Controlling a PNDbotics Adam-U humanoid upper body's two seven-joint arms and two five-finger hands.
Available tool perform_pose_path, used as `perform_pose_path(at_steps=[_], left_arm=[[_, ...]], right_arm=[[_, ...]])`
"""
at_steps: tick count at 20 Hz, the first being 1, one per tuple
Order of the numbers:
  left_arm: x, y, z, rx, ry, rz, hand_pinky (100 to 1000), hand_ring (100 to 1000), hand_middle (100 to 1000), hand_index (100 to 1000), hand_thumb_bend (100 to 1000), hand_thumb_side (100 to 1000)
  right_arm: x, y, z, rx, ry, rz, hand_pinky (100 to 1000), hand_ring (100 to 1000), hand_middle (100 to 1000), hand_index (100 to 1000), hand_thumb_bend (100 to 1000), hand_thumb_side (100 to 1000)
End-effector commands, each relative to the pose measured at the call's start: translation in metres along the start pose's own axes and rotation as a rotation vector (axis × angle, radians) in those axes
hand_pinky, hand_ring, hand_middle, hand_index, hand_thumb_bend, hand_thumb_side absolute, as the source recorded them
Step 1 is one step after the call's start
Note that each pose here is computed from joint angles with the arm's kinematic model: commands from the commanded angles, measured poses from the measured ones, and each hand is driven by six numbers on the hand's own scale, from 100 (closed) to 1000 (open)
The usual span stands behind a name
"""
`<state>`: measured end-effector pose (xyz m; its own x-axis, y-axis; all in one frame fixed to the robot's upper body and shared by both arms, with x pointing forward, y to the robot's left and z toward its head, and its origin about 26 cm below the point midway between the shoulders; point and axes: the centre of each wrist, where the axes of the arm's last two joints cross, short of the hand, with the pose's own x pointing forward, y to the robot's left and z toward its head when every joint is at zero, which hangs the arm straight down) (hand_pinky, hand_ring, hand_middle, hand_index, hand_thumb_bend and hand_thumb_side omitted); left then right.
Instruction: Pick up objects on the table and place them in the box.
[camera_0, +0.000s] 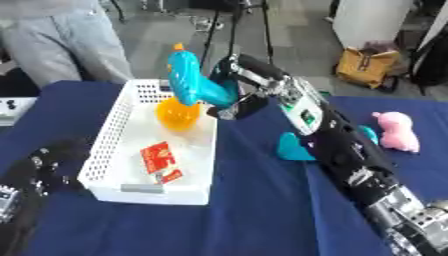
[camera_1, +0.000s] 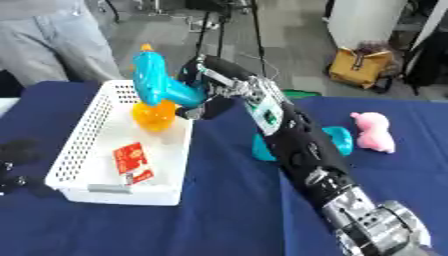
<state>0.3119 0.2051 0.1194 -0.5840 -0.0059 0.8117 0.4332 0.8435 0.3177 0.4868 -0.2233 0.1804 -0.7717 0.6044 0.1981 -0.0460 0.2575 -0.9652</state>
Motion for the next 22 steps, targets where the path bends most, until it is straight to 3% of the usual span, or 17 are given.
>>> perform_pose_path(at_steps=[1, 13, 20, 21, 22], left_arm=[[0.009, 0.001, -0.006, -0.015, -0.037, -0.006, 465, 801, 816, 748, 287, 988], [0.012, -0.001, -0.01, -0.027, -0.054, 0.004, 466, 801, 816, 748, 289, 984], [0.013, -0.002, -0.011, -0.032, -0.061, 0.007, 466, 801, 816, 748, 290, 983], [0.013, -0.002, -0.011, -0.032, -0.06, 0.007, 466, 801, 816, 748, 292, 983], [0.013, -0.002, -0.011, -0.032, -0.059, 0.008, 466, 801, 816, 748, 292, 983]], right_arm=[[0.003, -0.008, -0.009, 0.012, -0.025, 0.062, 367, 471, 415, 503, 372, 272], [0.011, 0.035, -0.019, 0.124, -0.124, 0.033, 387, 483, 421, 511, 335, 271], [0.016, 0.049, -0.023, 0.189, -0.175, 0.022, 411, 504, 456, 549, 357, 312], [0.017, 0.05, -0.023, 0.203, -0.186, 0.028, 516, 613, 645, 725, 434, 440], [0.018, 0.05, -0.024, 0.22, -0.199, 0.037, 516, 613, 645, 725, 434, 440]])
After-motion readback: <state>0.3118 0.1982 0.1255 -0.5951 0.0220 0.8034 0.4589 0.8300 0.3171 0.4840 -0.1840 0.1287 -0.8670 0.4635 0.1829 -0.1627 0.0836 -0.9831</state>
